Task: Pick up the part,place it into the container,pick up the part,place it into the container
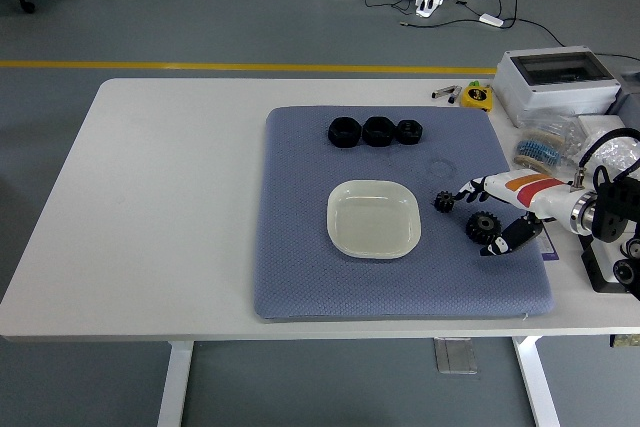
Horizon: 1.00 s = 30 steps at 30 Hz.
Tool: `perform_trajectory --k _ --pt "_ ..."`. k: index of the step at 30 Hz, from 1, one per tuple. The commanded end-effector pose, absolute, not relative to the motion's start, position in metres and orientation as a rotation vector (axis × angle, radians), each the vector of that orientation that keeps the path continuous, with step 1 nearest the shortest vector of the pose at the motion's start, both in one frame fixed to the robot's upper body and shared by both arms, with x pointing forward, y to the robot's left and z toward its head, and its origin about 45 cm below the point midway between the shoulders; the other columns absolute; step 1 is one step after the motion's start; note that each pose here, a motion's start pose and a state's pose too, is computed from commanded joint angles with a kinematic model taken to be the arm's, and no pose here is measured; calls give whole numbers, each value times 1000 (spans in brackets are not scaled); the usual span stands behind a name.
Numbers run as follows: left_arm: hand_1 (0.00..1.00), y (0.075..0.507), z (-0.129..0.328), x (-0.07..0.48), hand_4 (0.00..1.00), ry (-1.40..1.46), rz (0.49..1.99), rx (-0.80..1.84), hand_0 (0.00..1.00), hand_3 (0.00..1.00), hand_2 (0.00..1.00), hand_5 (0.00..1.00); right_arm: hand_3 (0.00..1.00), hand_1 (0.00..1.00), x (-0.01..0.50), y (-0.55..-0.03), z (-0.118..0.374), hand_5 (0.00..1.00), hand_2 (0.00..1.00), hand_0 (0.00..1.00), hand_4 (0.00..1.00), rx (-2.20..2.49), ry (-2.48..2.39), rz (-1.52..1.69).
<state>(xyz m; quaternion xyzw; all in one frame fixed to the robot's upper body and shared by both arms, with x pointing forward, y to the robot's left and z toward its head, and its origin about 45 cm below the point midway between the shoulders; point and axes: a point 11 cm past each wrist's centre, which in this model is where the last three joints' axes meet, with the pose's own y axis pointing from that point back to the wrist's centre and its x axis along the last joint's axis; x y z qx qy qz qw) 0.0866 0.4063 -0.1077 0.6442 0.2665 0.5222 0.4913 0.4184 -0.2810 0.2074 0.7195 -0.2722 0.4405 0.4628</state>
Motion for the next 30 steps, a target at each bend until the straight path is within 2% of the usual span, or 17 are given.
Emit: perform_trajectory --k 19,20,25,26,30 --pt "708 407 -107 90 687 639 1262 1567 706 654 747 661 761 680 435 -290 187 238 714 668 998 1728 -725 1021" --pt "707 407 -107 90 687 639 1262 1567 706 654 747 661 683 648 435 -291 186 241 689 619 992 1728 -727 1019" --pt "707 407 -107 90 687 639 1261 1568 706 654 747 661 683 648 436 -294 179 241 689 619 992 1716 -746 1002" --pt "708 407 -107 90 687 639 1260 1568 706 654 747 661 588 605 436 -295 178 236 619 571 937 1714 -748 1000" --pt "708 406 -107 90 687 638 1258 1569 706 654 747 661 588 605 437 -298 177 236 619 571 937 1708 -765 994"
